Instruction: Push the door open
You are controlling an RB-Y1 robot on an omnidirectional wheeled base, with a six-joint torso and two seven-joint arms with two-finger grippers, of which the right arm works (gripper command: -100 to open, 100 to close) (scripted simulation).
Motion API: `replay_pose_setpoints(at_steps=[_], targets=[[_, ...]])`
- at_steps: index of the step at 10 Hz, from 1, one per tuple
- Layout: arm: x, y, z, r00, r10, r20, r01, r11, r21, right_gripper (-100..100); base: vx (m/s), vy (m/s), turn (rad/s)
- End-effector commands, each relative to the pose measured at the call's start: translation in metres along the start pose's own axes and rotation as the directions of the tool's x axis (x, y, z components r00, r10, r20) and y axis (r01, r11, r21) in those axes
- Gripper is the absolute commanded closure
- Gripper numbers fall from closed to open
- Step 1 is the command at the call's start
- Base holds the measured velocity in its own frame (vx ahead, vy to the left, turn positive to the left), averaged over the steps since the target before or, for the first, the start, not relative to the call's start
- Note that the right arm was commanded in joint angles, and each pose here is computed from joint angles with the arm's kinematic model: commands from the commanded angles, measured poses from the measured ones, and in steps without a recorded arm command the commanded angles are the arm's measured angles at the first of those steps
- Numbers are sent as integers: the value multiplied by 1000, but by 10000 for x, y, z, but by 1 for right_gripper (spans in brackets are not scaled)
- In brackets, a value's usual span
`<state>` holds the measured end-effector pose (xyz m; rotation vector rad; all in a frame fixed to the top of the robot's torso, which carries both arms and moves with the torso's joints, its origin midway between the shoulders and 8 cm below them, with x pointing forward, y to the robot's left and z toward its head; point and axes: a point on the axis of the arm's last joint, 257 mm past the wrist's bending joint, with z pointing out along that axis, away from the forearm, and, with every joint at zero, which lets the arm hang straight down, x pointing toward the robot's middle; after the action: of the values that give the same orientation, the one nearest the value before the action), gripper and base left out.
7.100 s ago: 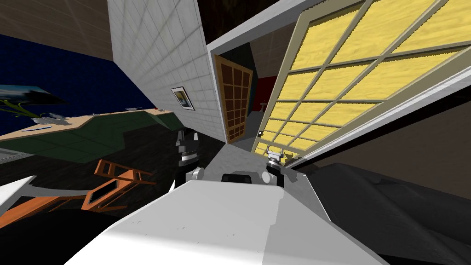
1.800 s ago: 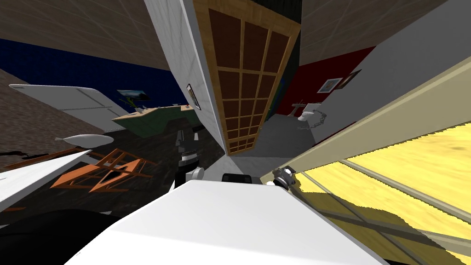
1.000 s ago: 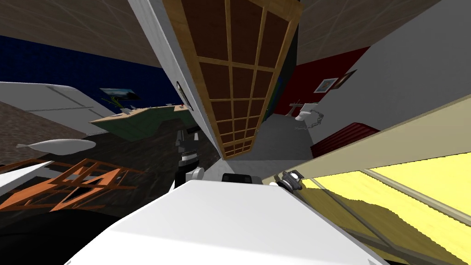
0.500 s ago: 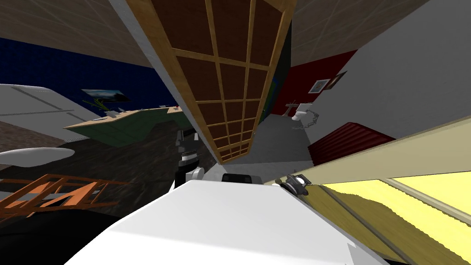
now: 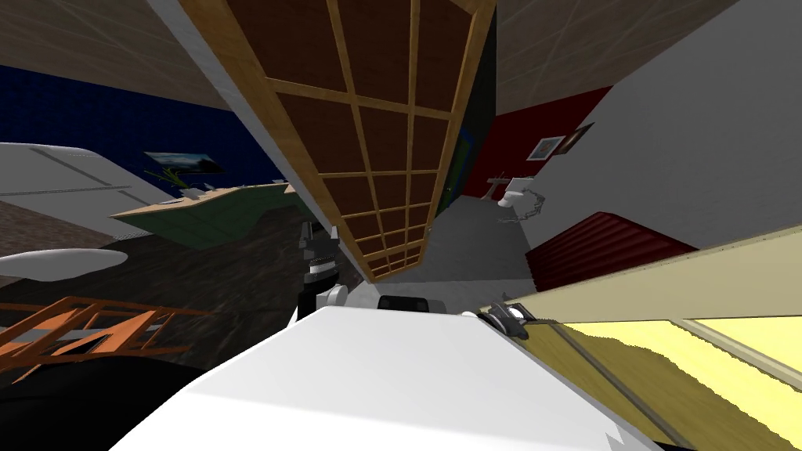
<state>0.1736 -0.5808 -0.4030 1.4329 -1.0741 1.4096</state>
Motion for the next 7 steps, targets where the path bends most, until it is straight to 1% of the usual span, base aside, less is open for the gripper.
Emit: replay_pose_setpoints(at_steps=[1,3,5,6,7], targets=[[72,132,67,1000,1,-23,-2,998,-61,100,118,-197,45],[67,270,49,1000,0,-23,-2,992,-126,100,107,-213,33],[57,403,20,1000,-3,-20,-1,982,-187,100,106,-208,36],[52,447,8,1000,-4,-19,0,978,-207,100,79,-192,27],[24,405,5,1000,-3,-13,0,981,-192,100,26,-90,3]])
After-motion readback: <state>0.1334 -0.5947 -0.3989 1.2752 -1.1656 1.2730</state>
